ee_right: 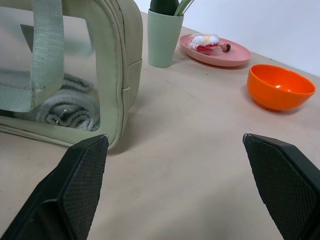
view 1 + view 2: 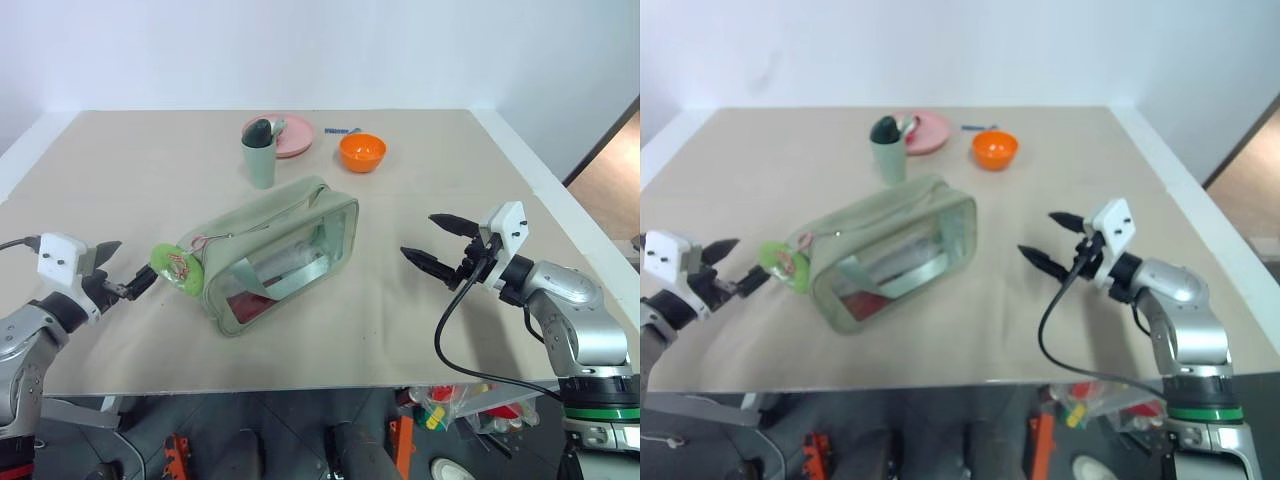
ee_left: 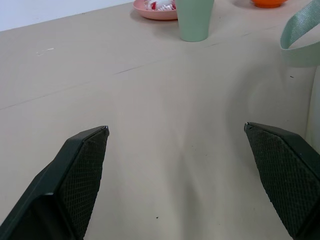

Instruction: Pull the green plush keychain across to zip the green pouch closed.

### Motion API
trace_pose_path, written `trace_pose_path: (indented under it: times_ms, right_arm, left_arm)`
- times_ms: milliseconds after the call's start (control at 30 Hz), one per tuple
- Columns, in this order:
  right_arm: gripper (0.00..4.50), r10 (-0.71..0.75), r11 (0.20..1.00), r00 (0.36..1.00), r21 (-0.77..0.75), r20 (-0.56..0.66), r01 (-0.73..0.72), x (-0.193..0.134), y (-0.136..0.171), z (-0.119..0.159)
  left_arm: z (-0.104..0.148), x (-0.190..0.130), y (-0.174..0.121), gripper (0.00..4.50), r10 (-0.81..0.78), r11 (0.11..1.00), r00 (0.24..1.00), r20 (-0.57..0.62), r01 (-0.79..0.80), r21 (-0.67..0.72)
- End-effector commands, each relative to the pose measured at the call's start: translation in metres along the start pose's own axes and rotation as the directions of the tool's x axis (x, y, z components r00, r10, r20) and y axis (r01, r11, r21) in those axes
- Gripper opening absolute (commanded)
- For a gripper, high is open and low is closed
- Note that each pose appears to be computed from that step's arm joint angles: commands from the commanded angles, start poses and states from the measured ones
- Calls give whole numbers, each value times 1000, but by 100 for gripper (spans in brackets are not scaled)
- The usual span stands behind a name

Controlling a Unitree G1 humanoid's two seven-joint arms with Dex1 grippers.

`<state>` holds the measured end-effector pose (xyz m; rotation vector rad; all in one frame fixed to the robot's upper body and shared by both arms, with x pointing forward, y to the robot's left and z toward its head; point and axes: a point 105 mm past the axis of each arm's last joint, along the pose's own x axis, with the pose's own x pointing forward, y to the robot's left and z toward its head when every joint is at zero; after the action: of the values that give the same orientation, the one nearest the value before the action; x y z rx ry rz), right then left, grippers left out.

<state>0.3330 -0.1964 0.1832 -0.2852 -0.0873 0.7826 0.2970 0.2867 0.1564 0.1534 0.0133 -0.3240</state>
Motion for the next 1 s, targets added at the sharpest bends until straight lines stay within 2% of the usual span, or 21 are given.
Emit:
trace_pose_path:
  times_ms: [33,367,433,500,633,733,800,833,1000]
  right_arm:
    - [446,-2,999,999,-34,38,3,0,-6,12]
    - [446,24,999,999,-25,46,-23,5,-8,13]
    - [446,35,999,998,-30,49,-33,6,-8,15]
    - [446,55,998,997,-45,51,-52,8,-9,20]
    - [446,138,988,988,-80,64,-132,15,-10,40]
    - [446,219,971,973,-110,72,-210,25,-6,53]
    - [446,324,940,941,-142,93,-310,41,6,71]
    - [446,362,926,927,-155,98,-345,46,10,77]
    - [446,453,881,886,-199,95,-429,66,20,86]
  left_arm:
    - [19,-4,4,450,20,998,998,62,-23,50]
    - [32,-4,8,450,19,998,995,96,-24,54]
    - [47,-4,15,450,31,998,989,142,-37,41]
    - [73,-5,16,450,-1,1000,976,216,-2,15]
    - [123,-8,-16,450,-261,965,924,279,256,52]
    - [144,-11,-50,450,-442,895,856,267,439,77]
    - [145,-15,-98,450,-630,776,754,188,621,111]
    - [143,-17,-113,450,-678,735,718,161,669,109]
    - [138,-13,-133,450,-708,706,692,140,700,111]
